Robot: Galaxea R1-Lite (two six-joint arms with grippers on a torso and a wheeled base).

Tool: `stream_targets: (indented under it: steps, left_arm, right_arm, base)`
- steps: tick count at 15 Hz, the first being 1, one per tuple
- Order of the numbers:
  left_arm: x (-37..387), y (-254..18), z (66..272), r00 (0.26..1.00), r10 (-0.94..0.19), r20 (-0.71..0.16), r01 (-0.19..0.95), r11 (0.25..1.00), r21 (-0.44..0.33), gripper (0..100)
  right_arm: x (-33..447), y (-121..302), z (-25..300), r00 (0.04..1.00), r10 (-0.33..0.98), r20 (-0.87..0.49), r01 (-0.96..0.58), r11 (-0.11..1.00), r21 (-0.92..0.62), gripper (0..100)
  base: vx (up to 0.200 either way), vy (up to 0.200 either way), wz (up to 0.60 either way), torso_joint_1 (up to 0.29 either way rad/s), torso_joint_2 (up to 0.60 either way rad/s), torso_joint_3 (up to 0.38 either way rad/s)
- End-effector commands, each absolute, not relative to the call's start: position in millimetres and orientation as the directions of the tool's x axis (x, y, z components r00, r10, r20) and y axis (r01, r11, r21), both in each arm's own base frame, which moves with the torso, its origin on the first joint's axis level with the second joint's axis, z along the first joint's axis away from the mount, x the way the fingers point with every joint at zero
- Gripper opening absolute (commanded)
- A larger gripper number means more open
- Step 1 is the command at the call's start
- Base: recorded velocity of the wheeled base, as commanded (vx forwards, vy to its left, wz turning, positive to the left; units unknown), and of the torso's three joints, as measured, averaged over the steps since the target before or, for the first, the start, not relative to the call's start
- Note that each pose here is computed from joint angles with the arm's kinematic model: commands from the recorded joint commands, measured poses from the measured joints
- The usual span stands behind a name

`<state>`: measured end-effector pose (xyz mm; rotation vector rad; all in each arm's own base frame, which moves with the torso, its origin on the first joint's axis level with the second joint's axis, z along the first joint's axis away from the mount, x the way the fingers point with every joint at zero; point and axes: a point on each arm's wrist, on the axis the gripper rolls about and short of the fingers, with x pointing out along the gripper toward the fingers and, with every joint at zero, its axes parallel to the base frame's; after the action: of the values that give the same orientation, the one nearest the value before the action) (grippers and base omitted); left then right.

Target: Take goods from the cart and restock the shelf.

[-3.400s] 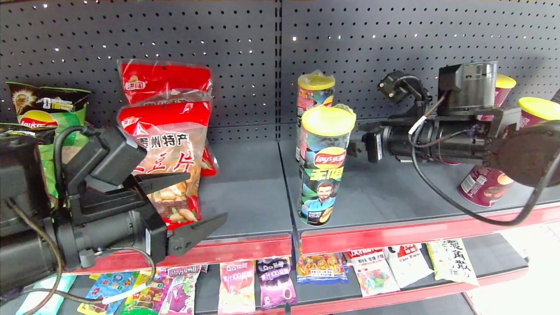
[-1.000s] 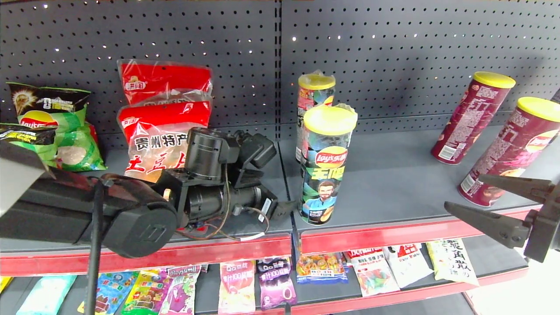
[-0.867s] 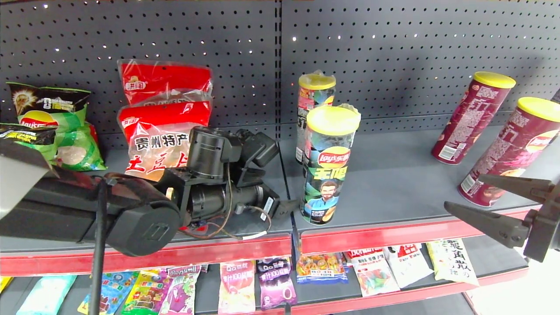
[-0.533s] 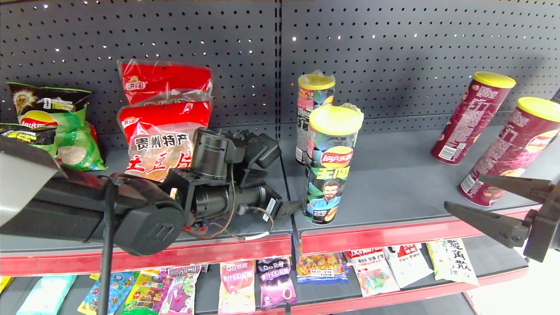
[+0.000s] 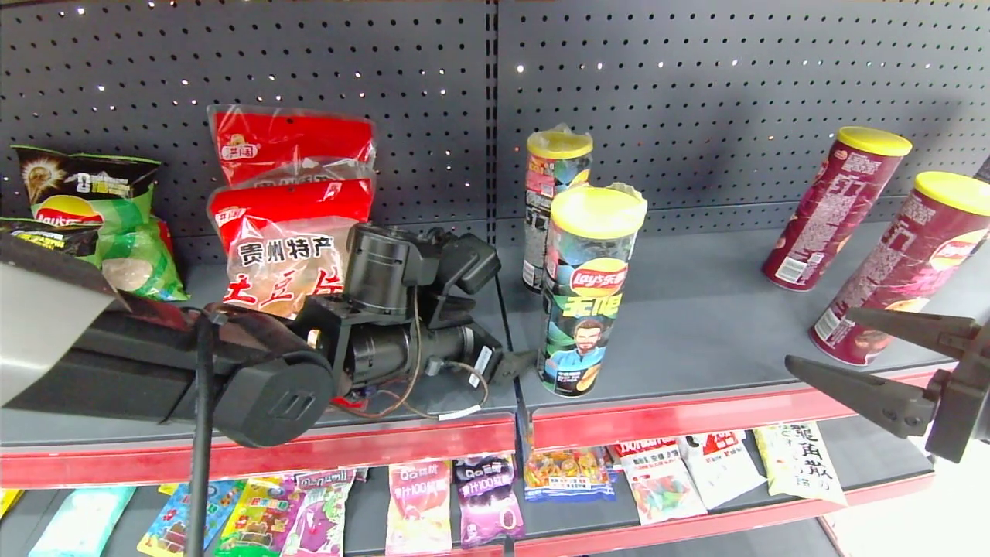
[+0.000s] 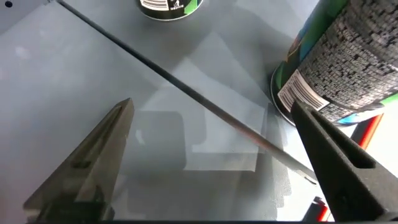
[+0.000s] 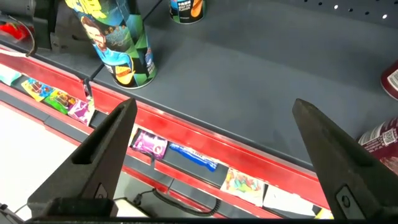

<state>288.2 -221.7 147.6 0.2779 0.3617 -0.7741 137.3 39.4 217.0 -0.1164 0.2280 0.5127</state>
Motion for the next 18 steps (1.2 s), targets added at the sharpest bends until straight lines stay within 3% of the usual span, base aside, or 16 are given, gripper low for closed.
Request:
stream_targets:
  steps: [1, 5, 6, 8, 10, 11, 13, 15, 17, 18]
  left_arm:
    - [285.8, -219.6, 149.1, 0.662, -0.625, -0.414, 0.718, 0.687, 0.111, 100]
    - [253.3, -175.7, 167.9, 0.724, -0.560, -0.402, 0.649, 0.751, 0.123, 100]
    - [216.5, -134.9, 180.9, 0.794, -0.478, -0.376, 0.560, 0.816, 0.146, 100]
    - [174.1, -88.1, 186.0, 0.879, -0.330, -0.345, 0.407, 0.896, 0.180, 100]
    - [132.8, -53.5, 185.9, 0.912, -0.240, -0.332, 0.312, 0.932, 0.184, 100]
    - [108.5, -34.4, 188.8, 0.929, -0.135, -0.345, 0.214, 0.955, 0.203, 100]
    - [64.6, -14.9, 183.8, 0.893, -0.047, -0.448, 0.157, 0.965, 0.210, 100]
    - [45.4, -6.4, 176.2, 0.909, 0.009, -0.418, 0.039, 0.994, 0.105, 100]
    - [37.4, -0.5, 171.3, 0.908, 0.111, -0.405, -0.077, 0.992, 0.099, 100]
    - [37.1, -0.4, 171.3, 0.908, 0.113, -0.404, -0.081, 0.992, 0.097, 100]
  right_arm:
    - [136.2, 39.2, 215.2, 0.846, 0.472, -0.249, -0.498, 0.866, -0.052, 100]
    - [130.2, 37.7, 204.7, 0.838, 0.470, -0.276, -0.500, 0.865, -0.046, 100]
    - [116.7, 34.5, 190.0, 0.832, 0.471, -0.293, -0.504, 0.862, -0.044, 100]
    - [91.6, 28.2, 177.9, 0.841, 0.469, -0.269, -0.499, 0.865, -0.052, 100]
    - [70.2, 20.0, 160.3, 0.875, 0.405, -0.265, -0.437, 0.896, -0.074, 100]
    - [63.2, 16.4, 154.2, 0.896, 0.362, -0.258, -0.394, 0.915, -0.084, 100]
    - [54.4, 11.3, 153.8, 0.928, 0.302, -0.217, -0.328, 0.940, -0.095, 100]
    - [47.9, 8.4, 152.5, 0.947, 0.261, -0.188, -0.281, 0.955, -0.094, 100]
    - [34.8, 5.8, 137.6, 0.960, 0.226, -0.168, -0.245, 0.964, -0.102, 100]
    - [34.1, 5.8, 137.3, 0.960, 0.226, -0.165, -0.244, 0.964, -0.103, 100]
  base:
    - [0.000, 0.000, 0.00, 0.000, 0.00, 0.000]
    - [0.000, 0.000, 0.00, 0.000, 0.00, 0.000]
    - [0.000, 0.000, 0.00, 0.000, 0.00, 0.000]
    - [0.000, 0.000, 0.00, 0.000, 0.00, 0.000]
    - [0.000, 0.000, 0.00, 0.000, 0.00, 0.000]
    - [0.000, 0.000, 0.00, 0.000, 0.00, 0.000]
    - [0.000, 0.000, 0.00, 0.000, 0.00, 0.000]
    - [0.000, 0.000, 0.00, 0.000, 0.00, 0.000]
    - [0.000, 0.000, 0.00, 0.000, 0.00, 0.000]
    - [0.000, 0.000, 0.00, 0.000, 0.00, 0.000]
